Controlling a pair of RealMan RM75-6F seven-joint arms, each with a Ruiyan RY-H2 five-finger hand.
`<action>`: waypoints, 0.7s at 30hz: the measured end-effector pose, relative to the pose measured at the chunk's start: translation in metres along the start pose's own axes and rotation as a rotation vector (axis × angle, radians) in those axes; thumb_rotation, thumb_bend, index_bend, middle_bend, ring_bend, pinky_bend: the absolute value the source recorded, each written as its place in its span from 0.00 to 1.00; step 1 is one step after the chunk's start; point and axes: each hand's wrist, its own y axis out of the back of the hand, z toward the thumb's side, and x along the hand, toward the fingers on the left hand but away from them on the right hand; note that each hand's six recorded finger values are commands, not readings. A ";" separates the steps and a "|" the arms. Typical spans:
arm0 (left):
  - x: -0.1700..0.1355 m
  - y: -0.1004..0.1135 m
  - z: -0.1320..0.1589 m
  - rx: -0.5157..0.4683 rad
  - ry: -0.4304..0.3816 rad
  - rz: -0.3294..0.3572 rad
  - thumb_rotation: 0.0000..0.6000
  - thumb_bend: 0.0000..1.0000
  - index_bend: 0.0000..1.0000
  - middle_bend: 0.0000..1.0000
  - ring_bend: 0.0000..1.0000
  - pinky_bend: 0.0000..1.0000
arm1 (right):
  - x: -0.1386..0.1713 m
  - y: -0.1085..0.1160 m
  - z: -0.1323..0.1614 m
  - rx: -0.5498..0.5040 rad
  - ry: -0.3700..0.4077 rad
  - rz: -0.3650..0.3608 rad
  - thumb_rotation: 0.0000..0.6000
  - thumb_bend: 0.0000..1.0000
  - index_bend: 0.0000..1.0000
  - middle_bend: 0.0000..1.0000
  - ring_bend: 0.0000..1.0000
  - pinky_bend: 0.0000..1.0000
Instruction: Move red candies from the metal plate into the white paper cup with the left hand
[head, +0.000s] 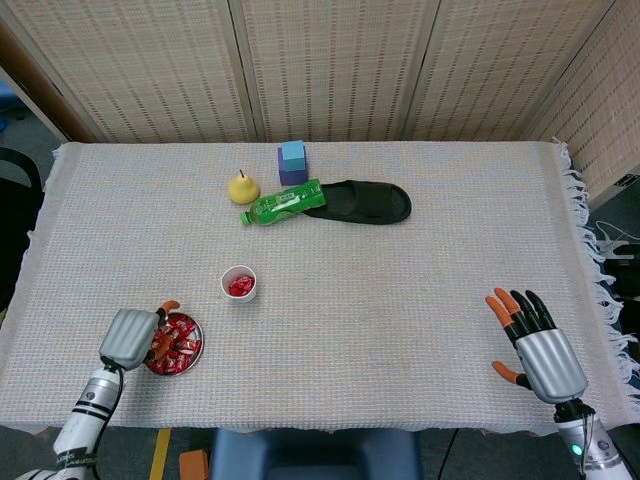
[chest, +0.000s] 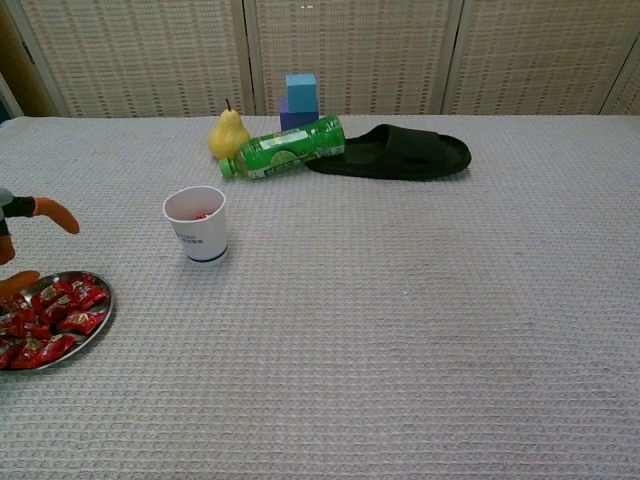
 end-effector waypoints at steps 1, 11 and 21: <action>-0.004 -0.003 -0.003 -0.001 0.006 -0.008 1.00 0.40 0.23 1.00 1.00 1.00 | 0.000 -0.001 0.000 0.000 0.002 0.003 1.00 0.06 0.00 0.00 0.00 0.00; -0.033 -0.027 -0.018 -0.005 0.033 -0.056 1.00 0.40 0.26 1.00 1.00 1.00 | 0.003 -0.003 0.008 0.004 0.032 0.013 1.00 0.06 0.00 0.00 0.00 0.00; -0.038 -0.044 -0.024 0.019 0.067 -0.097 1.00 0.39 0.28 1.00 1.00 1.00 | 0.006 -0.002 0.012 0.004 0.053 0.005 1.00 0.06 0.00 0.00 0.00 0.00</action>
